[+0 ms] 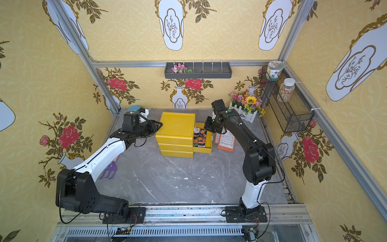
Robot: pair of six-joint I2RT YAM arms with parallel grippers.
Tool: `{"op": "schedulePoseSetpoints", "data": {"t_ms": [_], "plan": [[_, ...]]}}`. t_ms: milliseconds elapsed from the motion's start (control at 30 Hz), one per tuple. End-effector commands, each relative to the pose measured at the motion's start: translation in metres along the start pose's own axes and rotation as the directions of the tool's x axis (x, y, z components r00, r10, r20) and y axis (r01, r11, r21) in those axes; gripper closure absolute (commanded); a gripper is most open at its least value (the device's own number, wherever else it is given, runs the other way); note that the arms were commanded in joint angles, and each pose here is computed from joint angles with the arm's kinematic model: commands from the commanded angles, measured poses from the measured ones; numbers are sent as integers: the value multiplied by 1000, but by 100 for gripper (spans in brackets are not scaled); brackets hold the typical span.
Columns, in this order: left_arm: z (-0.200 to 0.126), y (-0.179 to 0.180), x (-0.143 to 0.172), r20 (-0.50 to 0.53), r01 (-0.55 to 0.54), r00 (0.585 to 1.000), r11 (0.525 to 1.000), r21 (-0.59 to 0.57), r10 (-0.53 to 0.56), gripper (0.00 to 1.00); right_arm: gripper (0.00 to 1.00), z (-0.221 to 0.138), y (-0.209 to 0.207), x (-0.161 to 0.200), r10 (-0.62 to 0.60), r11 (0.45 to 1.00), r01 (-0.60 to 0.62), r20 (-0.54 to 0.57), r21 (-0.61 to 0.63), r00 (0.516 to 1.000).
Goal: Take the seed bags out of the drawer
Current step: Pick up the seed packet from the drawer.
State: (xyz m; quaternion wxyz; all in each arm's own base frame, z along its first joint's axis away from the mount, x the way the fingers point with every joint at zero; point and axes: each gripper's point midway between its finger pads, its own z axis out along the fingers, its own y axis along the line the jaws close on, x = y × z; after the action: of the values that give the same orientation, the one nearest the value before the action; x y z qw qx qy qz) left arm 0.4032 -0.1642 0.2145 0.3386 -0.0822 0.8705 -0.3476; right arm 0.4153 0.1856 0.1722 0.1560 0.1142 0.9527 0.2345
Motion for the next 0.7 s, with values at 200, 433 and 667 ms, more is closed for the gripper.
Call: {"op": "schedulePoseSetpoints", "data": {"t_ms": [200,433,667], "plan": [[-3,38,58,-198,81,974,985,-153,-111,68,76,41,21,10,-7,999,5,-46,-41,999],[-5,39,58,-193,88,974,984,-156,-118,68,75,57,16,7,4,999,-6,-58,-34,998],[-5,40,60,-198,86,973,983,-160,-117,68,75,71,18,7,22,998,-26,-73,-53,997]]}}
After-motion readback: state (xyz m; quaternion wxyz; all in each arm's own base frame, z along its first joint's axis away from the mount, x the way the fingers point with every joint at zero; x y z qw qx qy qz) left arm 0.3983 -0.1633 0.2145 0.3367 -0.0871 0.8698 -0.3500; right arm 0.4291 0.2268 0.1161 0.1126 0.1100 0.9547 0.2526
